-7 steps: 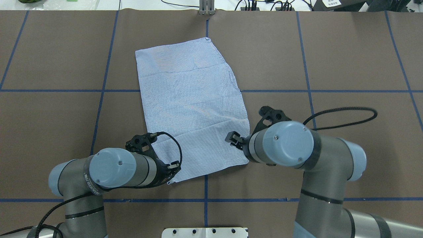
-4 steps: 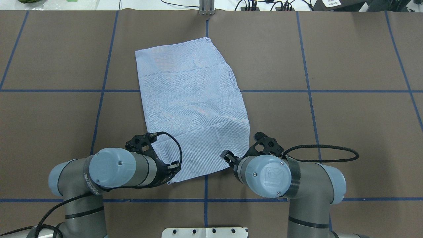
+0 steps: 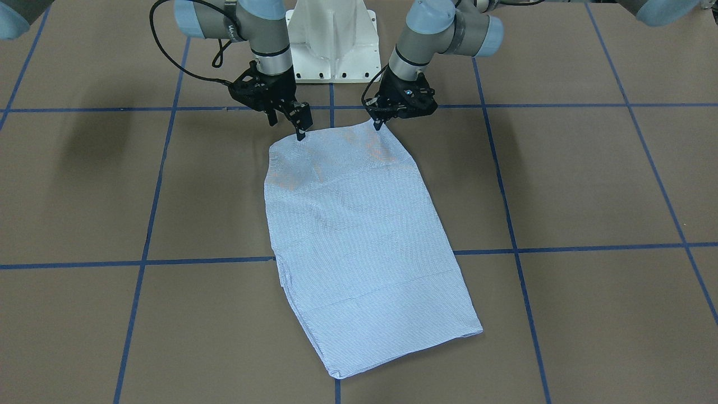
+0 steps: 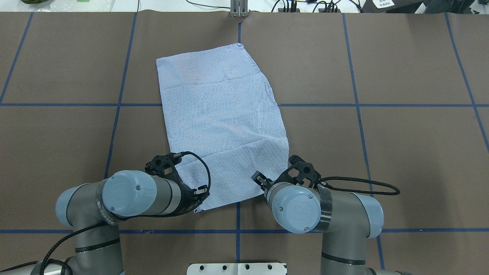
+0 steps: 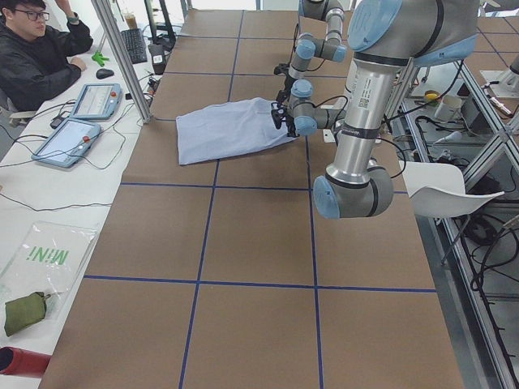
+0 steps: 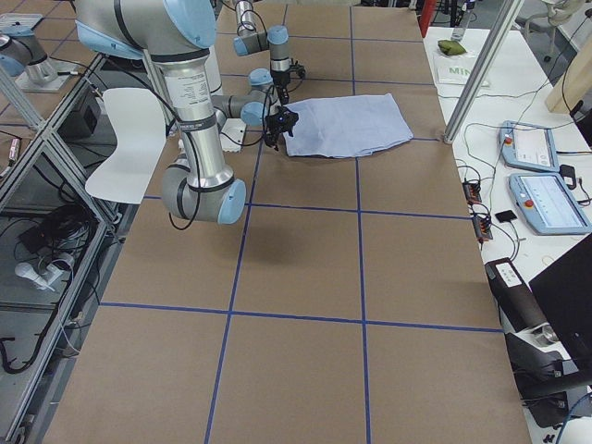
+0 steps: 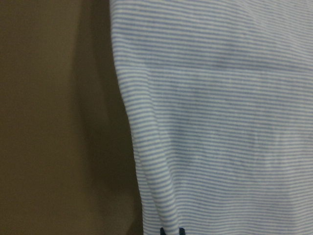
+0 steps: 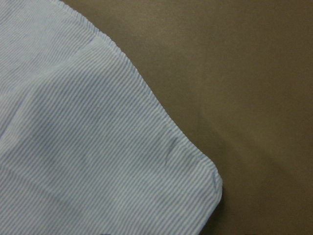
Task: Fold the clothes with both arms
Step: 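Lower the right gripper to the near corner beside the left gripper, then grasp the near edge with both grippers and lift it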
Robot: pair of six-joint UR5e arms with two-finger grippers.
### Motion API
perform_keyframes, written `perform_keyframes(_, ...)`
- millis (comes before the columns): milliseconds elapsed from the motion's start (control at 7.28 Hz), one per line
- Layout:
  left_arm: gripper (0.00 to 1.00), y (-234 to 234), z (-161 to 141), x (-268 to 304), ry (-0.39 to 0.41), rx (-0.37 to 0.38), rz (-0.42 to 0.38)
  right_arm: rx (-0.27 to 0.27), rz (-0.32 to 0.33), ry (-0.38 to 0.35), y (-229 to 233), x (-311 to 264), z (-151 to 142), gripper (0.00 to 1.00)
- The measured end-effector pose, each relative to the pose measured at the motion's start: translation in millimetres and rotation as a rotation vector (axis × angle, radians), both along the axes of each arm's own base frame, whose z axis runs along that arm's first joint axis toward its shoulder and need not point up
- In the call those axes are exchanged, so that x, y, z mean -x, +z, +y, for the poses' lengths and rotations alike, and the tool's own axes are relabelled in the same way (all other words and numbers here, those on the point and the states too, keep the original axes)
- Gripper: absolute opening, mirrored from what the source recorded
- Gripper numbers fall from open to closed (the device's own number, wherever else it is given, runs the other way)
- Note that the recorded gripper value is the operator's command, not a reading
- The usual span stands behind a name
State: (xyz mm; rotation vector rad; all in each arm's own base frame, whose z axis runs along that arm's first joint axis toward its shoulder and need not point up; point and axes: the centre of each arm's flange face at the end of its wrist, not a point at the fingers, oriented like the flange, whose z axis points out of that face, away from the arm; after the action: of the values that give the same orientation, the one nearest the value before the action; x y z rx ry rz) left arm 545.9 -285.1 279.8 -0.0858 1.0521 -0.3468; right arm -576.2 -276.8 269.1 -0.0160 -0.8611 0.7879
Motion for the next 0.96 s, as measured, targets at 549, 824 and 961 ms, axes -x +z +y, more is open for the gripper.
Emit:
perform_keyframes(549, 0.0, 0, 0, 0, 0.0, -0.001, 0.0, -0.014, -0.031, 0.032, 8, 16, -6, 0.57)
perform_keyframes(824, 0.0, 0, 0, 0, 0.0, -0.001, 0.001, -0.014, -0.043, 0.035, 2, 18, -6, 0.1)
perform_keyframes(961, 0.0, 0, 0, 0, 0.0, -0.001, 0.001, -0.003, -0.05, 0.045, 0, 20, -6, 0.0)
